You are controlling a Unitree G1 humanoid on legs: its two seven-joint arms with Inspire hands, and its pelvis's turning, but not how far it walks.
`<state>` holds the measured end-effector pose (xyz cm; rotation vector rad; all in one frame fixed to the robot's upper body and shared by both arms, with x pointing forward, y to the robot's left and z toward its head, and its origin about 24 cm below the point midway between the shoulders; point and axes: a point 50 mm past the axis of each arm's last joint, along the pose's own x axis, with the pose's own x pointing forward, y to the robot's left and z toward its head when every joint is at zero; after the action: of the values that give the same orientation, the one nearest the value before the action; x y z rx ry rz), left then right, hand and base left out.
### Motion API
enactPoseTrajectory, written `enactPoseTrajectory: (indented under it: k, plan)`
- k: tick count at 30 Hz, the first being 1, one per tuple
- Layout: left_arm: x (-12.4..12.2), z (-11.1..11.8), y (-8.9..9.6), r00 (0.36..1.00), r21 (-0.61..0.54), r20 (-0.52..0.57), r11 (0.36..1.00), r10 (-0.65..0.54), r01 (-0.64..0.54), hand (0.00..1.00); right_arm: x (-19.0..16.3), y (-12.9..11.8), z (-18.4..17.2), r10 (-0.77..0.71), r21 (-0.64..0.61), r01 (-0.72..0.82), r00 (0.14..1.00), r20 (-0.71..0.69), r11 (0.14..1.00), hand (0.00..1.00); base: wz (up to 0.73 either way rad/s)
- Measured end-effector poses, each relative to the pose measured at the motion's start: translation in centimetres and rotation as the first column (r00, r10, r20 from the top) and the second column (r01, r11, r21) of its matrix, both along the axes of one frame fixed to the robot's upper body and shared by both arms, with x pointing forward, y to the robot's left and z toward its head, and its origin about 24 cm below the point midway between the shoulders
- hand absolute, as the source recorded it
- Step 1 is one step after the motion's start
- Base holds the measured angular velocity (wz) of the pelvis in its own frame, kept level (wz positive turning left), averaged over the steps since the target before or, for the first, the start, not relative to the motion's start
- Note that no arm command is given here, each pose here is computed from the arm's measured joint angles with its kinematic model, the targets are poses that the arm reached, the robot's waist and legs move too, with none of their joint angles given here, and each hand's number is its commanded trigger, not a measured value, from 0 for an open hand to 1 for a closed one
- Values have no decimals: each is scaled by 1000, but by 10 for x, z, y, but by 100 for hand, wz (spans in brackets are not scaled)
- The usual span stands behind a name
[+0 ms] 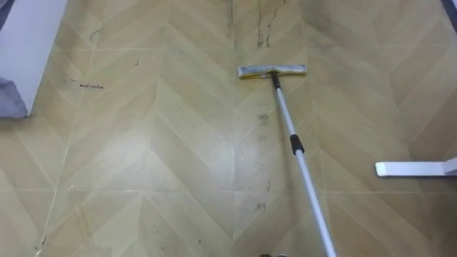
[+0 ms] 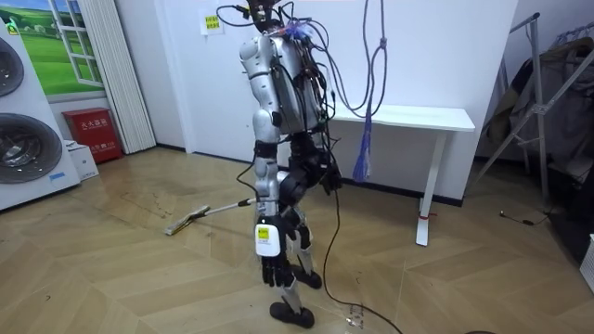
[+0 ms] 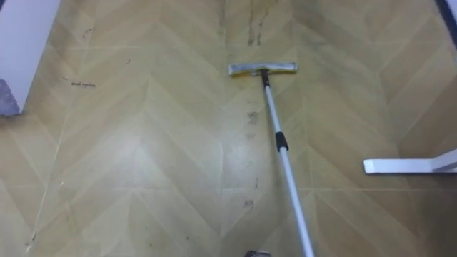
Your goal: Mop floor
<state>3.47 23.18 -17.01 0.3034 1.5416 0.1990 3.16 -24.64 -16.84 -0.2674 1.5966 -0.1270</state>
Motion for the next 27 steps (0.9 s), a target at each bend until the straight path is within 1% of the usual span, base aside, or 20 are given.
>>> enactPoseTrajectory:
  k: [5,8,9,10,11,12,13,14,15,16,17,18,19,20,22,23,24,25,26,27]
  plan:
    - [0,-1,-5,999,-16,19,999,47,-47,0,0,0,0,-1,-2,1,1000,22,1000,100,2]
    - [-15,-3,-11,995,-27,1,994,102,-102,0,10,-6,2,9,-20,-9,1000,22,1000,100,-42]
    - [-19,-4,-14,992,-31,-4,991,126,-127,0,22,-11,5,21,-35,-20,999,29,999,100,-64]
    - [-18,-4,-14,990,-35,6,990,139,-139,0,45,-15,10,46,-49,-43,997,59,998,100,-70]
    - [-17,-4,-13,990,-34,13,990,139,-138,0,59,-16,13,62,-54,-57,995,83,997,100,-80]
    - [-13,-3,-12,987,-32,37,988,155,-153,0,89,-15,20,87,-57,-79,985,146,995,100,-79]
    - [-10,-3,-13,984,-33,58,986,167,-165,0,110,-16,27,101,-62,-91,975,199,994,100,-71]
    - [-9,-3,-13,984,-34,63,986,164,-162,0,117,-16,30,107,-62,-95,970,219,994,100,-37]
    - [-8,-3,-12,987,-32,67,989,145,-143,0,126,-22,35,136,-94,-116,962,237,989,100,5]
    - [-7,-3,-11,988,-37,67,989,143,-141,0,128,-30,39,125,-94,-105,960,249,990,100,22]
    - [-6,-3,-10,988,-39,66,989,143,-140,0,128,-32,40,115,-90,-95,960,254,991,100,43]
    - [-2,-2,-5,988,-40,74,990,138,-135,0,123,-35,39,89,-84,-70,964,250,994,100,67]
    - [9,0,-2,987,-44,95,991,128,-124,0,114,-41,38,48,-76,-30,969,244,997,100,77]
    - [12,0,-1,987,-47,99,991,126,-122,0,108,-43,37,31,-73,-14,972,234,997,100,94]
    - [19,0,-4,988,-64,112,993,105,-98,0,64,-59,31,-35,-96,48,991,130,994,100,93]
    - [22,0,-5,988,-66,118,993,104,-96,0,52,-63,30,-52,-110,63,993,103,992,100,72]
    - [26,1,-6,987,-68,128,993,101,-93,0,30,-68,28,-83,-138,90,995,59,986,100,33]
    - [28,2,-5,986,-56,136,994,98,-91,0,8,-66,24,-105,-145,106,994,14,984,100,16]
    - [28,2,-3,986,-47,138,995,92,-86,0,-1,-62,22,-115,-139,114,993,-4,984,100,0]
    - [28,3,-2,986,-34,143,996,84,-80,0,-14,-53,18,-141,-117,137,990,-29,984,100,7]
